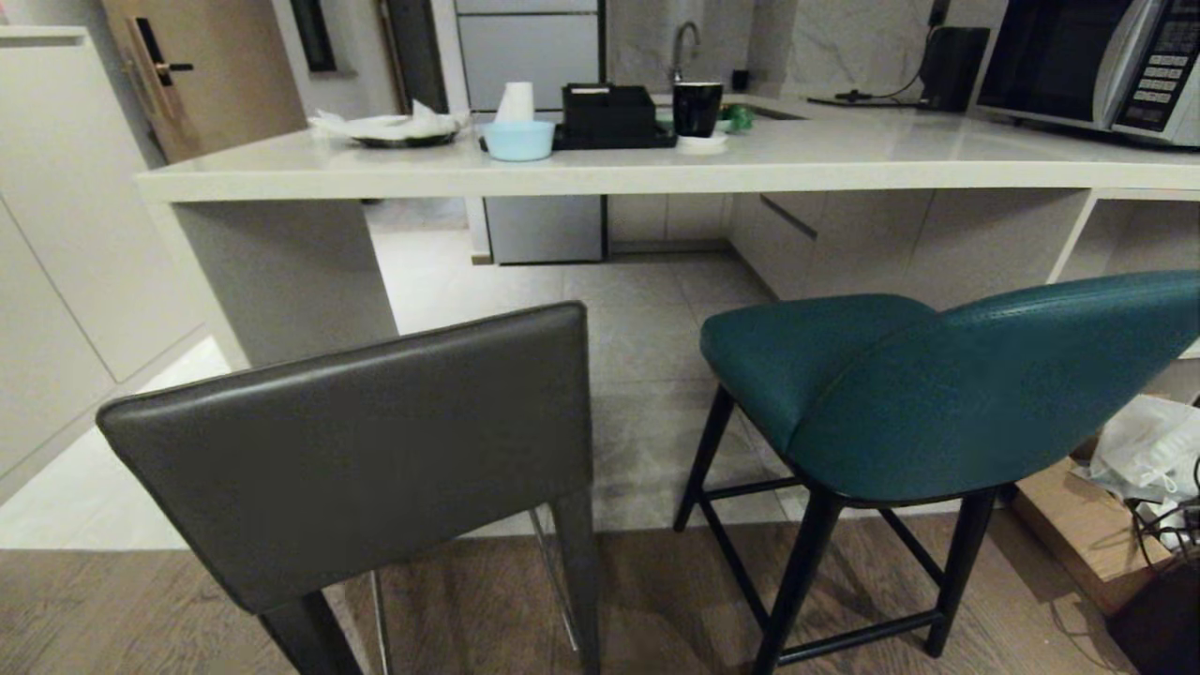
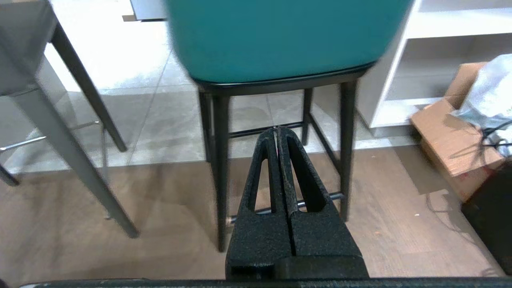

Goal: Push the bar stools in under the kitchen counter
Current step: Push the blue chair back under the dining table

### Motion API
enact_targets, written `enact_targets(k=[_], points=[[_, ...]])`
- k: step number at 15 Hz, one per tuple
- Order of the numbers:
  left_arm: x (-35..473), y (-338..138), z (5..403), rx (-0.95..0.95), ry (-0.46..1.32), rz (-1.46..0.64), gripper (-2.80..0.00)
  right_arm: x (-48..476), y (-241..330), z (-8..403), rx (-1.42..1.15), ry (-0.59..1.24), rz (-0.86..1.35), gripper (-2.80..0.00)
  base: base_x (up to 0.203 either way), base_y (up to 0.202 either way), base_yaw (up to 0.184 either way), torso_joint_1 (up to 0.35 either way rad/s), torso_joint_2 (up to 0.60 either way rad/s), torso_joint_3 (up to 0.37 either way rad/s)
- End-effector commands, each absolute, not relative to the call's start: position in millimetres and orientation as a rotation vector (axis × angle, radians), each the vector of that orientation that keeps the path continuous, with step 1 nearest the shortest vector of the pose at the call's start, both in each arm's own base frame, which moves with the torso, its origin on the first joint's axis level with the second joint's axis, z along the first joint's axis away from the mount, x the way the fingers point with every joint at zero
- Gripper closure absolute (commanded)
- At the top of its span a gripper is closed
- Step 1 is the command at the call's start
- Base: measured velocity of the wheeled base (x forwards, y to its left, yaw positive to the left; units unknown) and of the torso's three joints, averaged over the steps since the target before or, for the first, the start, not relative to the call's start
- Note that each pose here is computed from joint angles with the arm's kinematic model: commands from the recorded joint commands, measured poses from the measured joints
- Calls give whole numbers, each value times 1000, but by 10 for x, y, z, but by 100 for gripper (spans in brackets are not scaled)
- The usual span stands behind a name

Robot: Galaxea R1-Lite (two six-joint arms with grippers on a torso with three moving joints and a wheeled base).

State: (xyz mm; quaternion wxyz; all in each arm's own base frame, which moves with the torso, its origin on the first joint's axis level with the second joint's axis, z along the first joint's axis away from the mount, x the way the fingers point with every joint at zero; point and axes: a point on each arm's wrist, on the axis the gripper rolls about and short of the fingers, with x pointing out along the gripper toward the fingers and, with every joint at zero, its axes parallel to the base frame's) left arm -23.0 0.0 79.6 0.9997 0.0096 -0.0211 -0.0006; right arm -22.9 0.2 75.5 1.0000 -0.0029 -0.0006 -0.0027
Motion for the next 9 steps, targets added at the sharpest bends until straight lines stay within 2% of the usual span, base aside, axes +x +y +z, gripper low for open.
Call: enact_targets(k=[1, 9], points=[[-216, 0, 747, 20, -26, -1, 0, -228, 2, 755, -6, 0, -5, 0, 0, -193, 3, 2, 2, -3], [-216, 0, 747, 17, -26, -1, 0, -228, 2, 755, -6, 0, -5, 0, 0, -195, 1, 2, 4, 1]])
